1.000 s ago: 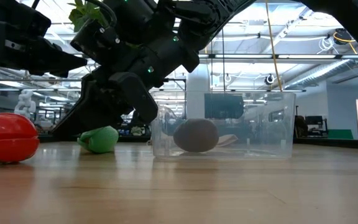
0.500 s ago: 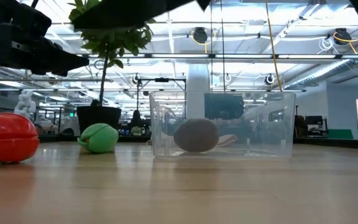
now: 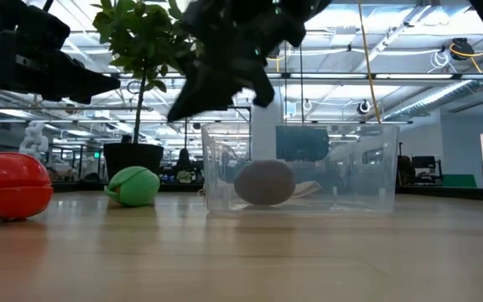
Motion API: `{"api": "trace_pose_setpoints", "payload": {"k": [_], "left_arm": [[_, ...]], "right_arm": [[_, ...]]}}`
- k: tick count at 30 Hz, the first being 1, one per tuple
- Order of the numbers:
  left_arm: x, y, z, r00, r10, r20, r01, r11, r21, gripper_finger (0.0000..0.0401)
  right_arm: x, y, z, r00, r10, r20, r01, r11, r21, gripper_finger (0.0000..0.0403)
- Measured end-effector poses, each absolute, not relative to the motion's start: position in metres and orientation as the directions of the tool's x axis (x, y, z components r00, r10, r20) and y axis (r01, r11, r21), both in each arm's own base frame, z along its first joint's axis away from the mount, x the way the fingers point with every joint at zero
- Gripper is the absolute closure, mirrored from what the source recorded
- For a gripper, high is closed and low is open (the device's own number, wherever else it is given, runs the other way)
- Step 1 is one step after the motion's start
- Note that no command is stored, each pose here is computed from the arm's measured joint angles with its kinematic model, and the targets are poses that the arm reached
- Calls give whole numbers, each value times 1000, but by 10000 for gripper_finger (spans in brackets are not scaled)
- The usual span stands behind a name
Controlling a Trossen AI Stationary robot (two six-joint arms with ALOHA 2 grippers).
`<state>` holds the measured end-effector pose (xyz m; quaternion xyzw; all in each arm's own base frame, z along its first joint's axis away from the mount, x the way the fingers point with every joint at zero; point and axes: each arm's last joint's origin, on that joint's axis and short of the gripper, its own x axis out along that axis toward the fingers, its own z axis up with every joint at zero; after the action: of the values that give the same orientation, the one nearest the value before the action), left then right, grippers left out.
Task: Pick and placing Produce into tupperware
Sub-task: Put the red tomato into the transparent bin
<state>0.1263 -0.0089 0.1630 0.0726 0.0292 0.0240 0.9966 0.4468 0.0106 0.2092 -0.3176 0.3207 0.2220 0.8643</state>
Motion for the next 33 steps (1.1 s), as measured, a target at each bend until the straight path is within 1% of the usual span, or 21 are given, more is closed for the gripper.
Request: {"api": "trace_pose_setpoints", "payload": {"k": [3,7,10,13,16,18,21,25,29,33], "left_arm": [[126,-9,163,997,52,-56,-43,988,151,400],[126,-9,163,997,58,-57,-50,990,135,400],[126,-9,162,996,60,-60,-52,990,131,400],[126,-9,161,996,61,-71,-51,989,142,400],[126,-8,160,993,83,-85,-68,984,163,400],[126,-8,160,992,86,-89,-68,981,182,400],[126,-8,160,994,76,-82,-58,979,196,400],[126,-8,161,994,74,-79,-58,981,183,400],[126,-8,161,994,74,-79,-58,981,186,400],[126,-8,161,994,74,-78,-59,981,184,400]], "right_arm": [[446,5,205,703,176,-689,-570,719,-398,369],[450,2,207,749,172,-640,-524,745,-413,334],[455,1,213,802,151,-578,-458,775,-435,325],[454,-3,226,836,142,-530,-405,811,-422,341],[448,-10,246,862,169,-478,-377,844,-381,380],[442,-12,261,876,197,-440,-372,857,-357,396],[428,-14,282,892,223,-393,-365,868,-336,399],[400,-15,299,929,231,-288,-325,881,-344,402],[363,-20,306,954,252,-165,-292,909,-297,402],[323,-27,307,971,227,-78,-239,937,-253,403]]}}
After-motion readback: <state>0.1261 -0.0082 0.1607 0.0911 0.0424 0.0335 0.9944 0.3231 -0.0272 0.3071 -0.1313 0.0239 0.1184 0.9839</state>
